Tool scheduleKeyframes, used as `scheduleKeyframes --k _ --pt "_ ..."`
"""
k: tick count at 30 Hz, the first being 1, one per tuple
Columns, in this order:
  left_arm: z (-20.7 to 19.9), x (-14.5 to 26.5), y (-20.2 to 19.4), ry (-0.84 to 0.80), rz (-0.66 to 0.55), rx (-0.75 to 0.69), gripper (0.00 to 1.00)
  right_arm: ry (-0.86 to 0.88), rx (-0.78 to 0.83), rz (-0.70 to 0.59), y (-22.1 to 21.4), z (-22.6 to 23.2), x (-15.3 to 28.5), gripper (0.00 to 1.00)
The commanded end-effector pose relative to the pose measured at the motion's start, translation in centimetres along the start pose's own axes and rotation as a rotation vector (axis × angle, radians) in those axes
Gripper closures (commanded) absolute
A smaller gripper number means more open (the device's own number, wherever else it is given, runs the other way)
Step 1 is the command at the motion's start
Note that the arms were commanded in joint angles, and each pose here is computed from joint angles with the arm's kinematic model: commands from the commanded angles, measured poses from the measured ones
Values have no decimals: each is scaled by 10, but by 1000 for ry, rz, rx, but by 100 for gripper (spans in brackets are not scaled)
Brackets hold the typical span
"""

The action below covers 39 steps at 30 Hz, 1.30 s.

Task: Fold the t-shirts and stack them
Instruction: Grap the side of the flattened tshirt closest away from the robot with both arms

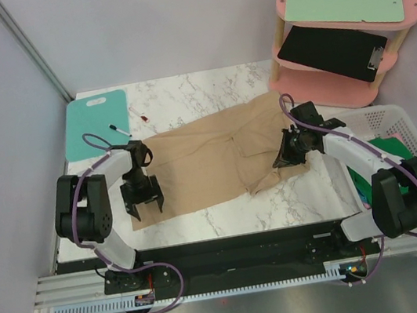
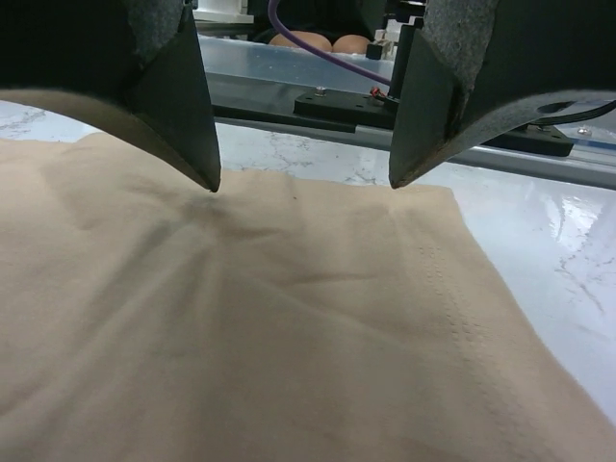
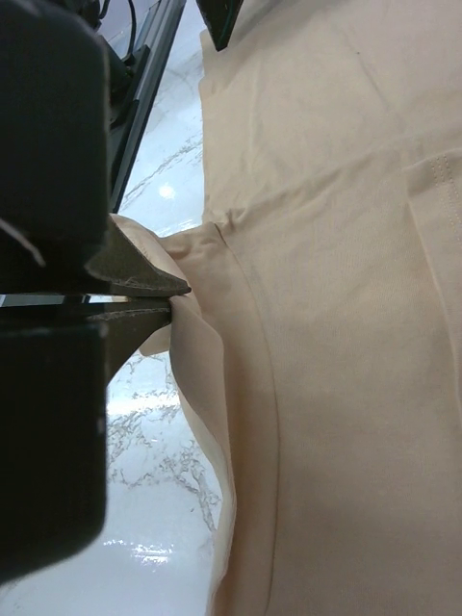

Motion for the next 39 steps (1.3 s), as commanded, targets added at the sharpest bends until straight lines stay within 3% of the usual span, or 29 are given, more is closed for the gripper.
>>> scheduleKeyframes --k 1,9,15,21,24,25,27,28,39 --pt "-1 5 -7 0 16 -56 22 32 26 -52 17 8 7 100" --pt "14 9 -13 55 15 -60 21 40 15 -43 17 7 3 100" --pt "14 -3 -19 101 65 -81 29 49 14 -53 21 8 4 100" --pt "15 -11 -23 165 89 -99 48 56 16 -60 22 10 7 99" --pt "14 -12 -24 186 88 -112 65 58 17 -62 22 9 8 99" --pt "14 -13 -25 188 87 -114 77 57 17 -63 21 8 9 99" --pt "14 -12 -23 193 83 -111 86 58 18 -68 22 8 10 99" --pt "13 -12 -22 192 75 -111 98 59 19 -67 21 7 10 99" --pt "7 17 -11 112 -68 -87 98 70 48 -133 33 13 27 99"
Point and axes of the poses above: each gripper's point midway between its finger pads, its own x axis back along the fingers, its own z axis along the line the jaws close on, y = z × x, the point moved 1 cm from there along x, back along the fingers, and after that the axes turned 14 degrees about x, right-handed, at the moved point
